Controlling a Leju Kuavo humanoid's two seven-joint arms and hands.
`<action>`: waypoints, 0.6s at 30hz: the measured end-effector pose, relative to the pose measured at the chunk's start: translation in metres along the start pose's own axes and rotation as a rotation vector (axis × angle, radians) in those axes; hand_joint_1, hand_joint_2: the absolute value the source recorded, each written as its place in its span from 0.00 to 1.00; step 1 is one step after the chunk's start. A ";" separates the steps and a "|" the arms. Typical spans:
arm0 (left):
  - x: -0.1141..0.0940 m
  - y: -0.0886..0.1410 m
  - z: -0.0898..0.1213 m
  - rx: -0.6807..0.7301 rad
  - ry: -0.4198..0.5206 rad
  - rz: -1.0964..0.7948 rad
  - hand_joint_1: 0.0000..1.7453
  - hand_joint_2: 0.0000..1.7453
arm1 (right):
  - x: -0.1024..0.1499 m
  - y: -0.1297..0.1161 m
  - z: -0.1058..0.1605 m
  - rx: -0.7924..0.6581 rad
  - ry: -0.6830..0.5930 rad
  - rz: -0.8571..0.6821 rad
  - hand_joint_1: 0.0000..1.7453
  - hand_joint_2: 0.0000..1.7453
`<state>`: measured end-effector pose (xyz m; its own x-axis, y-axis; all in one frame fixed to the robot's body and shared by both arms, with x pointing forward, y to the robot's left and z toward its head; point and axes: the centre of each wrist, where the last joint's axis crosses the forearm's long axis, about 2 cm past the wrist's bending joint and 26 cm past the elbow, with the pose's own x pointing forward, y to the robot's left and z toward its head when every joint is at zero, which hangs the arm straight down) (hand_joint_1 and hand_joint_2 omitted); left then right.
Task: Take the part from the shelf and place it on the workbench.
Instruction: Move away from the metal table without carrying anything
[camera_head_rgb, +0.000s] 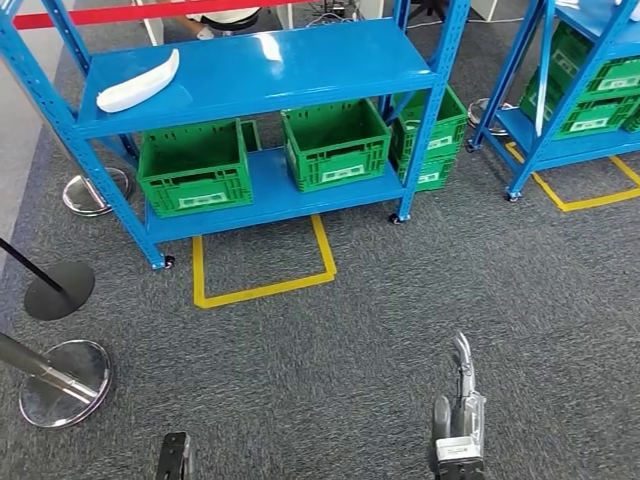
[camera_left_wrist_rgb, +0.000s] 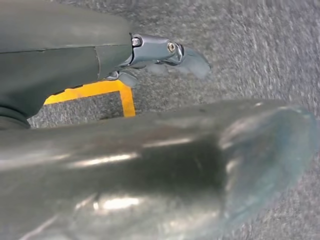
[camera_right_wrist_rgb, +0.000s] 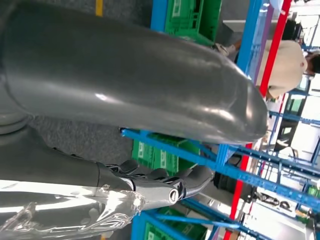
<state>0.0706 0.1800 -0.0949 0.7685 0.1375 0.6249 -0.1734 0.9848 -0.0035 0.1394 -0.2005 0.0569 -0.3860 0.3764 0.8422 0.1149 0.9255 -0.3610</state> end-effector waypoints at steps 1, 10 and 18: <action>0.000 0.000 0.000 0.000 -0.001 0.001 0.00 0.00 | -0.001 -0.001 -0.001 0.001 0.011 -0.004 0.00 0.00; 0.002 -0.002 0.000 -0.005 -0.006 0.005 0.00 0.00 | -0.028 -0.014 0.006 -0.015 0.116 0.021 0.00 0.00; 0.003 0.000 -0.002 -0.002 -0.012 0.003 0.00 0.00 | -0.034 -0.017 0.011 -0.012 0.157 0.021 0.00 0.00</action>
<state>0.0736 0.1805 -0.0944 0.7607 0.1392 0.6340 -0.1747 0.9846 -0.0067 0.1401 -0.2292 0.0297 -0.2360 0.3970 0.8870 0.1331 0.9174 -0.3752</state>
